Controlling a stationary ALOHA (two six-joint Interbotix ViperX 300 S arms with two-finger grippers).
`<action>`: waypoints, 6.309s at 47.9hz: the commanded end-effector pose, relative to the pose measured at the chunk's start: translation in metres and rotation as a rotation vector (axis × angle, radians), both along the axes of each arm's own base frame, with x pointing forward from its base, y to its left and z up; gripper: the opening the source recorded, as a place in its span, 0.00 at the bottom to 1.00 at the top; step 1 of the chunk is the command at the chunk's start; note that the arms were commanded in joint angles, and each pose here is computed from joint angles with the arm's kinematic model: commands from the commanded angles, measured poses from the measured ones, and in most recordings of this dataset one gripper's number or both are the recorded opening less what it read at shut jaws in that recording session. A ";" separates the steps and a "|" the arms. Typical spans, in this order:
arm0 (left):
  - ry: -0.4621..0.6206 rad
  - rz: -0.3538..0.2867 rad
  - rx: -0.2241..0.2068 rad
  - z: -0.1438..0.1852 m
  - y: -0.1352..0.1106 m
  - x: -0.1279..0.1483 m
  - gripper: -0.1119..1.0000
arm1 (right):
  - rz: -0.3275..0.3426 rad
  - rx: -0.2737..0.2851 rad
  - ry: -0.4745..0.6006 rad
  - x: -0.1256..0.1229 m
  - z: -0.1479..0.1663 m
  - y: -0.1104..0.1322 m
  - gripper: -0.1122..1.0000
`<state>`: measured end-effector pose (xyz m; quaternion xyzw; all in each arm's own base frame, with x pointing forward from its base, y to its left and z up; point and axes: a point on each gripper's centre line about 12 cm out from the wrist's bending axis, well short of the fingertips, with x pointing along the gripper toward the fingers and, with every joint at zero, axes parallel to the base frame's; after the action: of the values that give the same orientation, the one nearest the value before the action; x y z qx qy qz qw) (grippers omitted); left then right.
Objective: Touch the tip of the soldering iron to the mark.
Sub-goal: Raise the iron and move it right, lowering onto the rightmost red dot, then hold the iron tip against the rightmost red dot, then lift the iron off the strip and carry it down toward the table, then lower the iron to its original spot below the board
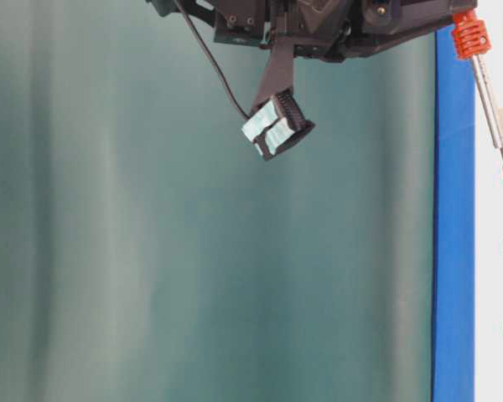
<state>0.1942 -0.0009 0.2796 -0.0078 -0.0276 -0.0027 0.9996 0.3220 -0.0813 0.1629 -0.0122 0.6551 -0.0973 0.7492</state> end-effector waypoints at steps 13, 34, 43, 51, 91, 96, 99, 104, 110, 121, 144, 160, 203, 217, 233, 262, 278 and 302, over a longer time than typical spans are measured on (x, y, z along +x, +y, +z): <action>-0.015 0.000 0.000 0.005 0.000 0.001 0.10 | -0.005 -0.001 -0.025 0.003 0.006 -0.002 0.16; -0.017 0.000 -0.002 0.005 0.000 0.001 0.10 | -0.006 0.002 -0.025 0.003 0.006 -0.001 0.16; -0.018 0.000 0.000 0.006 0.000 0.001 0.10 | -0.007 0.003 -0.024 0.003 0.006 -0.001 0.16; -0.017 -0.002 0.000 0.005 0.000 0.001 0.10 | -0.006 0.003 -0.028 0.003 0.006 -0.001 0.16; -0.015 0.000 -0.002 0.005 0.000 0.001 0.10 | -0.007 0.005 -0.033 0.003 0.006 -0.001 0.16; -0.017 0.000 -0.002 0.005 0.000 0.001 0.10 | -0.007 0.005 -0.035 0.004 0.006 -0.001 0.16; -0.017 0.000 -0.002 0.005 0.000 0.001 0.10 | -0.008 0.005 -0.033 0.004 0.007 -0.001 0.16; -0.018 0.000 -0.002 0.006 0.000 0.001 0.10 | -0.010 0.004 -0.038 0.005 0.010 -0.001 0.16; -0.017 0.000 -0.002 0.005 0.000 0.001 0.10 | -0.008 -0.007 -0.061 0.006 0.022 -0.002 0.16; -0.018 0.000 -0.002 0.006 0.000 0.001 0.10 | -0.017 -0.035 -0.105 0.003 0.065 -0.004 0.16; -0.023 0.000 -0.002 0.007 0.000 0.001 0.10 | -0.035 -0.082 -0.130 -0.008 0.119 -0.007 0.16; -0.021 0.000 -0.002 0.006 0.000 0.001 0.10 | -0.058 -0.064 -0.138 -0.007 0.119 0.001 0.16; -0.018 -0.002 -0.023 0.006 0.000 -0.001 0.10 | -0.102 0.101 -0.218 -0.021 0.108 0.191 0.16; -0.027 -0.002 -0.025 0.007 0.000 -0.003 0.10 | -0.109 0.131 -0.213 -0.028 0.099 0.226 0.16; -0.021 -0.002 -0.035 0.005 0.000 -0.005 0.10 | -0.083 0.140 -0.263 -0.016 0.095 0.231 0.16; -0.024 -0.020 -0.046 0.005 -0.003 -0.005 0.10 | -0.044 0.092 -0.308 0.067 0.093 0.226 0.16; -0.025 -0.038 -0.045 0.005 -0.007 -0.005 0.10 | 0.010 0.071 -0.327 0.102 0.095 0.219 0.16; -0.022 -0.050 -0.045 0.005 -0.009 -0.006 0.10 | 0.015 0.059 -0.303 0.108 0.077 0.213 0.16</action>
<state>0.1875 -0.0084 0.2809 -0.0314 -0.0338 -0.0235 0.9987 0.4275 0.1329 0.2310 0.0148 0.5515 -0.0775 0.8304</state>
